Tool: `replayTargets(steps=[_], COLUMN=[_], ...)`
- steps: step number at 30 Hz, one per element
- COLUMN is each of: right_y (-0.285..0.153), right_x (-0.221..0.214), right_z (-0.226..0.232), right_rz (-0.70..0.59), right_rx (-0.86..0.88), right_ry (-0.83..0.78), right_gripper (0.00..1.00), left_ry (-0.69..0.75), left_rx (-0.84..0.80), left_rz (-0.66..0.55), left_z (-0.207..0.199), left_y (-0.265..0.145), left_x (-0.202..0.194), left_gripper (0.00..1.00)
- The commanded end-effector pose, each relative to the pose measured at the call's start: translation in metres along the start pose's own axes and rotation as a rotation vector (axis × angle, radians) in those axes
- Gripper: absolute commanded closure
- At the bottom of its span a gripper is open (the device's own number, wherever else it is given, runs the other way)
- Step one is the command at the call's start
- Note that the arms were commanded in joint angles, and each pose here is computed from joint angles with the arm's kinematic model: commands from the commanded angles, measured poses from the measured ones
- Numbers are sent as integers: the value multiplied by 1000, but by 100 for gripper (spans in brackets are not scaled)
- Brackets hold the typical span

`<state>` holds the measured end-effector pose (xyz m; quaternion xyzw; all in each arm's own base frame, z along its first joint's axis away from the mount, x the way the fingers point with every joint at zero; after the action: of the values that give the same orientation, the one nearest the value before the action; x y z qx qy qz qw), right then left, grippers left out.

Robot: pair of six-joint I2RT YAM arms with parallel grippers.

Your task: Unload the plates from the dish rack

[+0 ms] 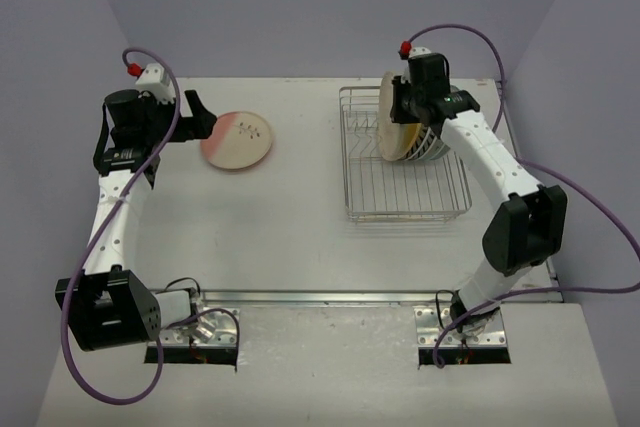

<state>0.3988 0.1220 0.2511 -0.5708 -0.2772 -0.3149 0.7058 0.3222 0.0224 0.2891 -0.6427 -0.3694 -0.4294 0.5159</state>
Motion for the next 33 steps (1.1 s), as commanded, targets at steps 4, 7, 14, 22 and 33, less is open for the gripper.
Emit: replayTargets(steps=[4, 7, 14, 22, 33], right_y=[-101, -114, -135, -119, -131], right_x=[102, 105, 84, 39, 2], right_z=[24, 18, 28, 49, 73], right_rz=[-412, -412, -289, -20, 111], right_rx=[263, 326, 627, 953, 1165], right_ry=[5, 39, 114, 271, 257], right_gripper=[100, 100, 100, 100, 100], left_ry=[42, 15, -141, -173, -157], left_rx=[-300, -445, -761, -951, -972], left_rz=[-154, -193, -129, -1, 115], left_z=[-39, -55, -83, -129, -168], left_y=[-21, -30, -30, -21, 5], left_x=[37, 39, 37, 18, -8], left_gripper=[0, 0, 0, 0, 4])
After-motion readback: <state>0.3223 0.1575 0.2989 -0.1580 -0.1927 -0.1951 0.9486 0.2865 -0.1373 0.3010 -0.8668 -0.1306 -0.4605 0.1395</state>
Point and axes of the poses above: each gripper's point midway between its finger pads, its own y axis out along the fingers, its own z axis along the line the jaws close on, x = y × z, the point moved 7 cm from there along -y, back along the fingers, and after that the axes turned 8 degrees about y, right-handed, at the moved point
